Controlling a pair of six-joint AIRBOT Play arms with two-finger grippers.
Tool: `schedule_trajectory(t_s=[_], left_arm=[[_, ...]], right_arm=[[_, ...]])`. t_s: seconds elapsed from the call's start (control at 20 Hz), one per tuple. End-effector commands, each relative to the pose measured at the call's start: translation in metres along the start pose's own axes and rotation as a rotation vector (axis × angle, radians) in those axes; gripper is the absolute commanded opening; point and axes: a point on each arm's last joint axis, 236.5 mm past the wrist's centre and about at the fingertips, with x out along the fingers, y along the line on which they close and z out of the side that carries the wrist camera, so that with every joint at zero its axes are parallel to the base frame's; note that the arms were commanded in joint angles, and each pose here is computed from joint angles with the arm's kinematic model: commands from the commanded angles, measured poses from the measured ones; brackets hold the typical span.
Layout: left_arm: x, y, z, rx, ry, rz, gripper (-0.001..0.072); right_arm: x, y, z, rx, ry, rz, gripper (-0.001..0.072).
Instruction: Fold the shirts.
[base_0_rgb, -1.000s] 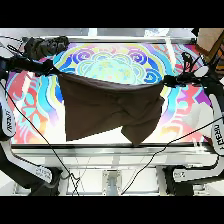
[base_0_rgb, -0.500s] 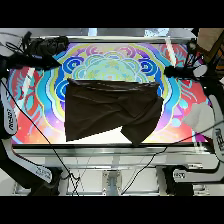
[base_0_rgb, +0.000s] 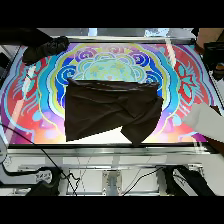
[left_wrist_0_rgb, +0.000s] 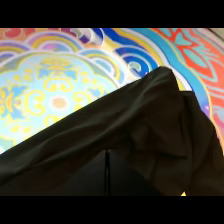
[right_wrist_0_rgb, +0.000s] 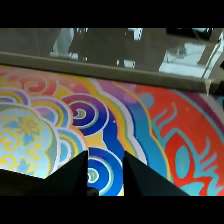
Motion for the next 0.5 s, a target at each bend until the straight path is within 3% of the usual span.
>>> schedule_trajectory(t_s=[0.0, 0.35, 0.4, 0.45], left_arm=[[-0.044, -0.024, -0.046, -0.062, 0.197, 0.138, 0.0011], [-0.036, -0.006, -0.123, -0.305, 0.453, 0.182, 0.0012], [-0.032, -0.005, -0.133, -0.338, 0.477, 0.173, 0.0012], [-0.028, -0.005, -0.141, -0.365, 0.497, 0.164, 0.0012]], right_arm=[[-0.075, 0.010, -0.005, -0.033, 0.042, -0.024, 0.0256], [-0.085, -0.005, -0.168, 0.015, 0.614, -0.098, 0.0272], [-0.080, 0.001, -0.193, 0.038, 0.671, -0.076, 0.0321], [-0.073, 0.014, -0.216, 0.065, 0.714, -0.030, 0.0326]])
